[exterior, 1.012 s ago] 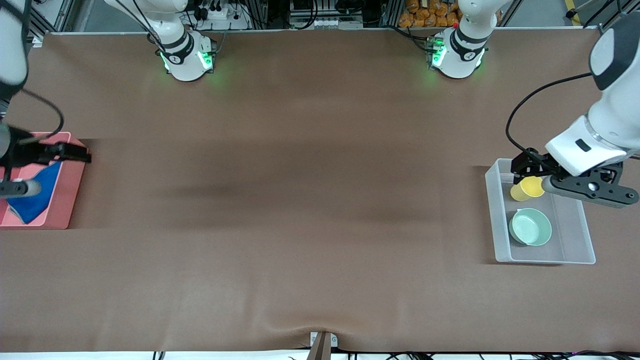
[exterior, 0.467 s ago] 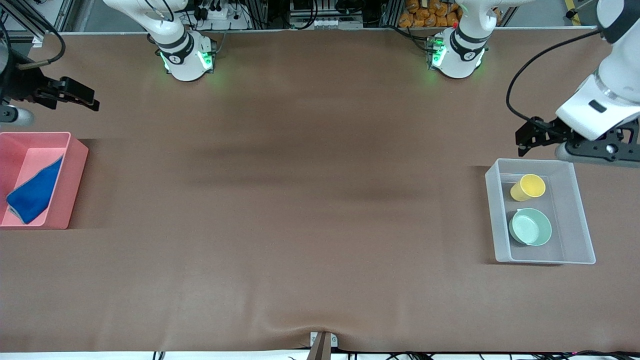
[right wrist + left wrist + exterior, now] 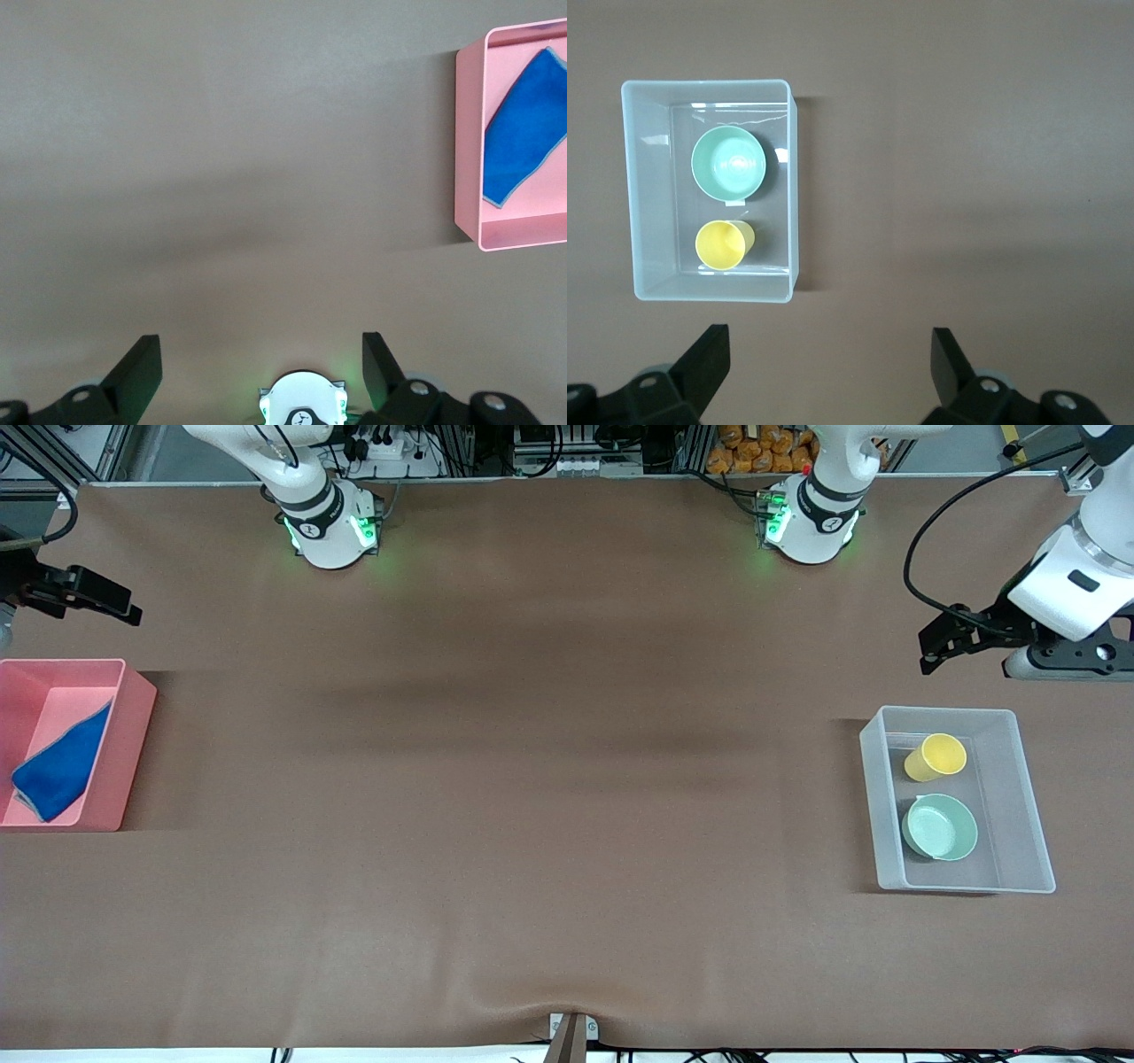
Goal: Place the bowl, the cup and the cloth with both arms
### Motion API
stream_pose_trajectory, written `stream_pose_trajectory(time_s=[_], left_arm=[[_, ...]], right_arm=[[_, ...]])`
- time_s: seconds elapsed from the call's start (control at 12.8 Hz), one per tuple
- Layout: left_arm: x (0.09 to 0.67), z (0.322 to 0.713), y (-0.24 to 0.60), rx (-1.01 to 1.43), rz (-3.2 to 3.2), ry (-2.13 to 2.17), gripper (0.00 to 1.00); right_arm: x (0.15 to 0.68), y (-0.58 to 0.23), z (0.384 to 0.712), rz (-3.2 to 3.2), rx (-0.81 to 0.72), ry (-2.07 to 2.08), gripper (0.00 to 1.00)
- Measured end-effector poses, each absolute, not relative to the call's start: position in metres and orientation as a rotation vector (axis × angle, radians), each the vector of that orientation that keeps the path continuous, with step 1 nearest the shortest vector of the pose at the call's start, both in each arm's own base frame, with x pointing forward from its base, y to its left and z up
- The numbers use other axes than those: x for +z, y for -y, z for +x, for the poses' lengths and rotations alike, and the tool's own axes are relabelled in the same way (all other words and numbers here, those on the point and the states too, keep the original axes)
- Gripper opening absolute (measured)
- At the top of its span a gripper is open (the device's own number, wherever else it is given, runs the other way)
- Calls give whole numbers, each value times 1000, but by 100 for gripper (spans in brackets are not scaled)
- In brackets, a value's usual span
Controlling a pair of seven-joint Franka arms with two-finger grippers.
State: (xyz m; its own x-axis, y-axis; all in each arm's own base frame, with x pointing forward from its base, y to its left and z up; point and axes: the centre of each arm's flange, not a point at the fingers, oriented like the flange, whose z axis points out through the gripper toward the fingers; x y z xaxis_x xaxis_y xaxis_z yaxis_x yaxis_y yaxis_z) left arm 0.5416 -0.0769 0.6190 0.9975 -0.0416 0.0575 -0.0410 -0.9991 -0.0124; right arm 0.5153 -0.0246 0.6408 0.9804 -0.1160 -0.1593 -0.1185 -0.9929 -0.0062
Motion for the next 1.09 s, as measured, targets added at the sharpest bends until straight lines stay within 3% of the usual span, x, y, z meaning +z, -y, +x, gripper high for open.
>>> stream_pose_trajectory(time_s=[1.09], left_arm=[[639, 526, 69, -35, -3124, -45, 100]], right_arm=[[647, 21, 517, -3115, 213, -166, 100]])
